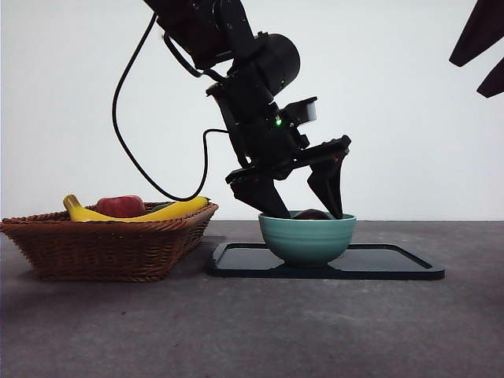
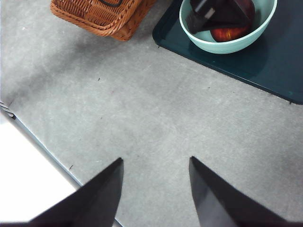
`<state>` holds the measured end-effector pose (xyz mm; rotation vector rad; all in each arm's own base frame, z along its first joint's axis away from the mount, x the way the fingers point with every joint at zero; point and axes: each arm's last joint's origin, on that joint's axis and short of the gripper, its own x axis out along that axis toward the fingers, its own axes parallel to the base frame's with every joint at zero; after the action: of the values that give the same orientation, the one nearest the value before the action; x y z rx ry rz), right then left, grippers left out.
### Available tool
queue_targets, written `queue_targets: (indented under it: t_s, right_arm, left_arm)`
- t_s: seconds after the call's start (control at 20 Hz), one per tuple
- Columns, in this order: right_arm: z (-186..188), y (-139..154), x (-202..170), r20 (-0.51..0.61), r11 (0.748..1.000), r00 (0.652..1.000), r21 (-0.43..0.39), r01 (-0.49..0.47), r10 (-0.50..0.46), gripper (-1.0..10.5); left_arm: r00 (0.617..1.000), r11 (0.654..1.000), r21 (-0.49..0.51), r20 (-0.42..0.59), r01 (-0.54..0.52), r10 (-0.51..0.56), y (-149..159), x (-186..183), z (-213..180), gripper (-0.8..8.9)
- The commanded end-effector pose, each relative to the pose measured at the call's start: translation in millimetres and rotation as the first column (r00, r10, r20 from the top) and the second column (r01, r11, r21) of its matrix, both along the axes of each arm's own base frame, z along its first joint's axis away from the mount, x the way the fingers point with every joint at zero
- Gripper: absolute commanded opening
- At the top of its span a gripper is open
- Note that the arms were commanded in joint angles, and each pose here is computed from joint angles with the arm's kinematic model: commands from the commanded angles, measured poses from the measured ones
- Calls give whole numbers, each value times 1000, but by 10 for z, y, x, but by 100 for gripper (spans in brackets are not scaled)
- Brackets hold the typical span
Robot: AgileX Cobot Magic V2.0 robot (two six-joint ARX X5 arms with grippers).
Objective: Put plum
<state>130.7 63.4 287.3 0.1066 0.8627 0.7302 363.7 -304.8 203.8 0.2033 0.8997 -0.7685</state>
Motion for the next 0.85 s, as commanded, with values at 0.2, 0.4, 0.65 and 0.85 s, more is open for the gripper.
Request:
queue_targets:
  t_s: [0.2,0.4,0.65,0.85]
  right_arm:
    - [22,11,7,12,1000,1000,2,-9,9,222]
    - [22,11,7,13,1000,1000,2,-9,9,222]
    - [23,12,8,15,1000,1000,1,-10,10,222]
    - [23,12,9,18,1000,1000,-1,-13,13,222]
  left_arm:
    - [1000,1000,8,17,20,-20,-96,25,-71,406]
    - [1000,999,29,-2,26,-26,-102,29,-154,405]
    - [1000,999,31,-1,30,-30,-107,24,-156,331]
    - [1000,999,31,-1,30,-30,-107,24,-156,238]
